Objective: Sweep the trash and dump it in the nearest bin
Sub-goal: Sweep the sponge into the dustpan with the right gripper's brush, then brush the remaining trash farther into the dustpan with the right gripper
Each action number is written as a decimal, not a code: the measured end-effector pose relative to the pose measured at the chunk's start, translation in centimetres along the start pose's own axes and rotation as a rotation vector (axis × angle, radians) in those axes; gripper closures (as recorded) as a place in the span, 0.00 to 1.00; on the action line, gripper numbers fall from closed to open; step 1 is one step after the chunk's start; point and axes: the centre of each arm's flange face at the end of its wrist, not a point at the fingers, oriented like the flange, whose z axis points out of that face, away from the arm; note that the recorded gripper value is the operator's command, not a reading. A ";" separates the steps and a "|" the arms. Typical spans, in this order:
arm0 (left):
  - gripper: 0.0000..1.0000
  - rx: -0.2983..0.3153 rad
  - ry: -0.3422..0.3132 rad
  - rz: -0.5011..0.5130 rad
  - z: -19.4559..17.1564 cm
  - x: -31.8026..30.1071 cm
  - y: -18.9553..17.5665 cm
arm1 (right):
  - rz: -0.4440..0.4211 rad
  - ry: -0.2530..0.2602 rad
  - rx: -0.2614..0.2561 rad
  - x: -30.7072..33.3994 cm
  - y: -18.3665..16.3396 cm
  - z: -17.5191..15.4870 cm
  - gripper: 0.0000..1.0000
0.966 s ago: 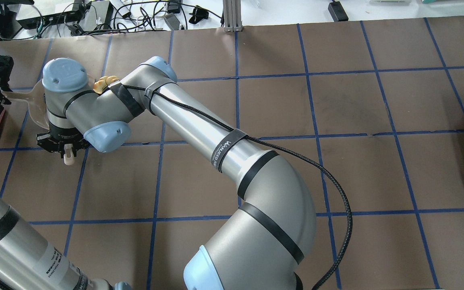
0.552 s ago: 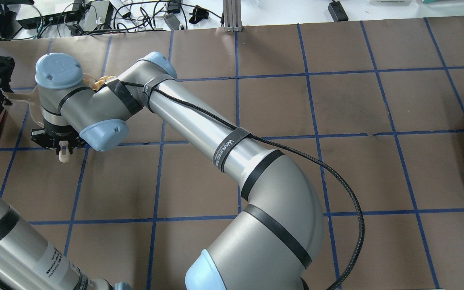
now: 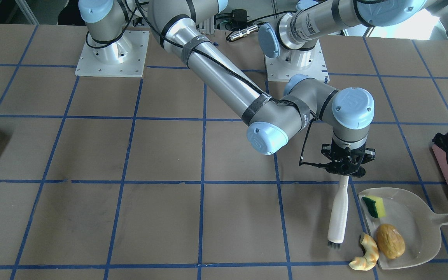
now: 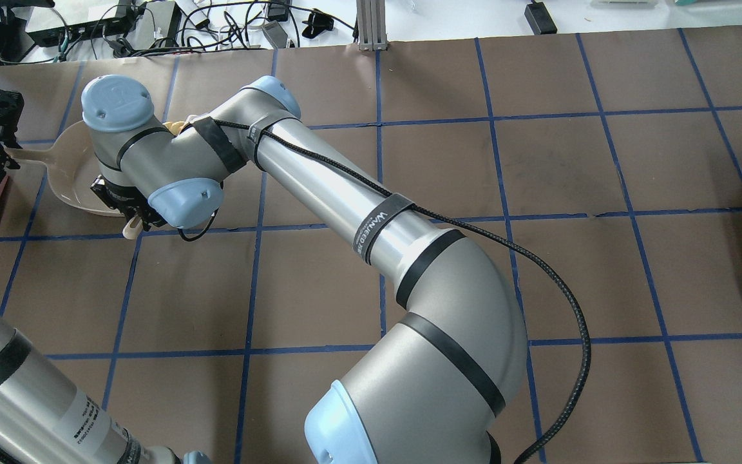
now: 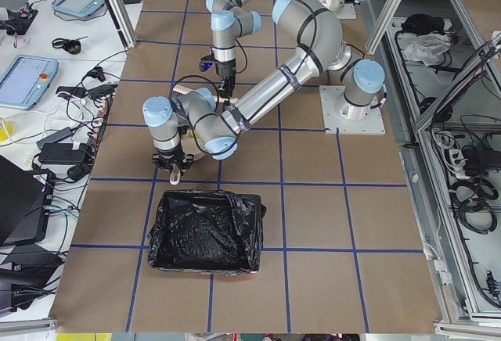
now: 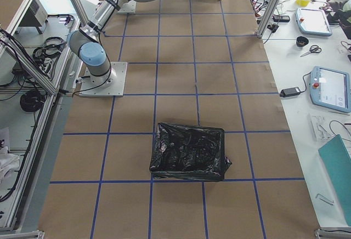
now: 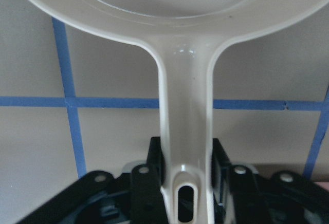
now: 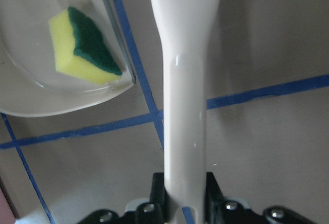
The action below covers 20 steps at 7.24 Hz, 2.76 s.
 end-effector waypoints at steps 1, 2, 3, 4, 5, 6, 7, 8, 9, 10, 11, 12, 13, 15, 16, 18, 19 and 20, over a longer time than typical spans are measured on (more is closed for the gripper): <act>1.00 0.000 0.000 0.000 0.0 0.0 0.0 | 0.132 -0.004 0.006 -0.1 -0.3 0.0 1.00; 1.00 0.000 0.000 0.002 0.0 -0.1 -0.1 | 0.218 -0.008 0.009 -0.3 -0.6 0.5 1.00; 1.00 0.000 -0.001 0.003 0.0 -0.1 -0.2 | 0.256 -0.011 0.010 -0.5 -0.9 1.0 1.00; 1.00 0.000 -0.001 0.004 0.0 -0.1 -0.3 | 0.243 -0.018 0.007 -0.7 -1.0 1.3 1.00; 1.00 -0.001 -0.001 0.004 0.0 -0.1 -0.3 | 0.186 -0.021 -0.002 -0.8 -1.0 1.7 1.00; 1.00 -0.001 -0.002 0.004 0.0 -0.1 -0.3 | 0.100 -0.021 -0.022 -0.7 -1.0 2.4 1.00; 1.00 -0.001 -0.002 0.003 0.0 -0.2 -0.3 | -0.003 -0.024 -0.049 -0.5 -1.1 3.3 1.00; 1.00 -0.001 -0.002 0.003 0.0 -0.2 -0.3 | -0.097 -0.033 -0.071 -0.3 -1.6 3.7 1.00; 1.00 -0.001 -0.002 0.003 0.0 -0.1 -0.3 | -0.182 -0.048 -0.089 -0.1 -2.4 3.6 1.00; 1.00 -0.001 -0.002 0.003 0.0 -0.1 -0.3 | -0.250 -0.064 -0.102 0.1 -3.4 3.4 1.00; 1.00 -0.001 -0.002 0.002 0.0 -0.1 -0.3 | -0.289 -0.078 -0.108 0.3 -4.4 3.1 1.00; 1.00 -0.001 -0.002 0.002 0.0 -0.1 -0.3 | -0.314 -0.093 -0.118 0.4 -5.2 2.8 1.00; 1.00 0.000 -0.002 0.001 0.0 -0.1 -0.3 | -0.332 -0.104 -0.128 0.4 -5.4 2.7 1.00; 1.00 0.000 -0.003 0.001 0.0 -0.2 -0.3 | -0.342 -0.113 -0.141 0.6 -5.6 3.4 1.00; 1.00 0.001 -0.003 -0.003 0.0 -0.2 -0.3 | -0.346 -0.121 -0.143 0.6 -5.6 3.9 1.00; 1.00 0.001 -0.001 -0.010 0.0 -0.1 -0.3 | -0.404 -0.151 -0.145 0.1 -4.1 5.0 1.00; 1.00 0.002 -0.001 -0.011 0.0 -0.1 -0.4 | -0.454 -0.166 -0.146 -0.3 -2.4 5.9 1.00; 1.00 0.002 -0.001 -0.012 0.0 -0.1 -0.4 | -0.494 -0.176 -0.145 -0.6 -0.7 6.9 1.00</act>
